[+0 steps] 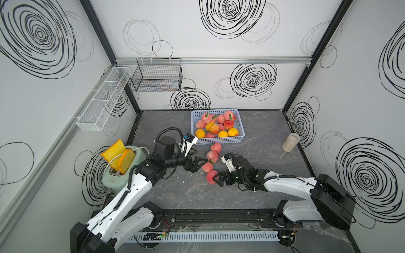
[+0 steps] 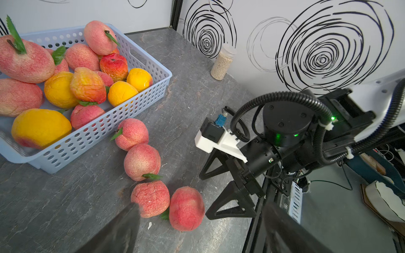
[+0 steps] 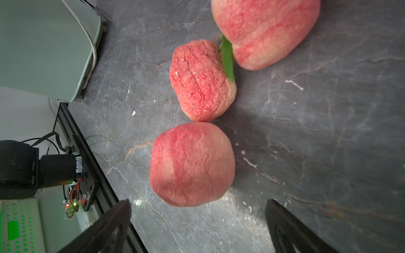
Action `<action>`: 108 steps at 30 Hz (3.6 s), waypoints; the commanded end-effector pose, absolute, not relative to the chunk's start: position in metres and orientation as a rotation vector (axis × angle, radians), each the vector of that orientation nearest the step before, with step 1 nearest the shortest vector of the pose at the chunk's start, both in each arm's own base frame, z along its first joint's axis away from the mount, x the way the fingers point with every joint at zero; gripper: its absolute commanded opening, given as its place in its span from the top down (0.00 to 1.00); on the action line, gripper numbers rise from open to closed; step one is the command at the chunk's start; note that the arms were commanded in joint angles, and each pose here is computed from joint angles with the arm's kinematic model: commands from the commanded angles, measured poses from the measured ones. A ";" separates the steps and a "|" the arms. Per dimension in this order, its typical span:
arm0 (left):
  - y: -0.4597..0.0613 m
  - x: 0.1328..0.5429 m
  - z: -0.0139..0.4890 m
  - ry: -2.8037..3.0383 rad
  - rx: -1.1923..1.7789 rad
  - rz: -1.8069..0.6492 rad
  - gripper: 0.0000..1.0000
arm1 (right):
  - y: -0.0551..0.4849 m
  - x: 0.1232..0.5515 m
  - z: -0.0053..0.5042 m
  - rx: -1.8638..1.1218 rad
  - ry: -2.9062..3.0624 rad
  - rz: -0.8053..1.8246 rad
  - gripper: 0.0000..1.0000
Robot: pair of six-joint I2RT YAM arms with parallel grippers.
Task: Put the peaches into the basket
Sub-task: Pick up the peach from the center of the board, then place the peach in the basket.
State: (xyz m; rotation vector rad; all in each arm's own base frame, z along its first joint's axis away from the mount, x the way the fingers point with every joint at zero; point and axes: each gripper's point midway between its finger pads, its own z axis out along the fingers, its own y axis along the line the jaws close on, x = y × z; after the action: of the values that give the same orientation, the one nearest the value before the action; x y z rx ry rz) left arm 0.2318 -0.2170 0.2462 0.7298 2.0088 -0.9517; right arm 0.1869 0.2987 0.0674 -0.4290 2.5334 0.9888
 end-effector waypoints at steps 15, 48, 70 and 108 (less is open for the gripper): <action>-0.215 0.237 0.252 1.967 0.717 -0.957 0.08 | 0.323 0.201 0.044 -0.414 2.607 0.970 0.18; -0.217 0.249 0.246 1.993 0.688 -0.965 0.11 | 0.266 0.204 0.101 -0.325 2.445 0.836 0.35; -0.211 0.254 0.242 2.015 0.647 -0.945 0.11 | 0.213 0.341 0.190 -0.220 2.176 0.659 0.37; -0.210 0.255 0.240 2.025 0.623 -0.956 0.11 | 0.216 0.500 0.129 -0.263 2.255 0.364 0.10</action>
State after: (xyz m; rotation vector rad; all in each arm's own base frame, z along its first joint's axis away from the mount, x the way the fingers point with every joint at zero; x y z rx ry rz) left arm 0.2500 -0.2107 0.2330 0.6300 2.0634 -0.9587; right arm 0.4968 0.2171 0.1153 -0.2539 2.2719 0.3713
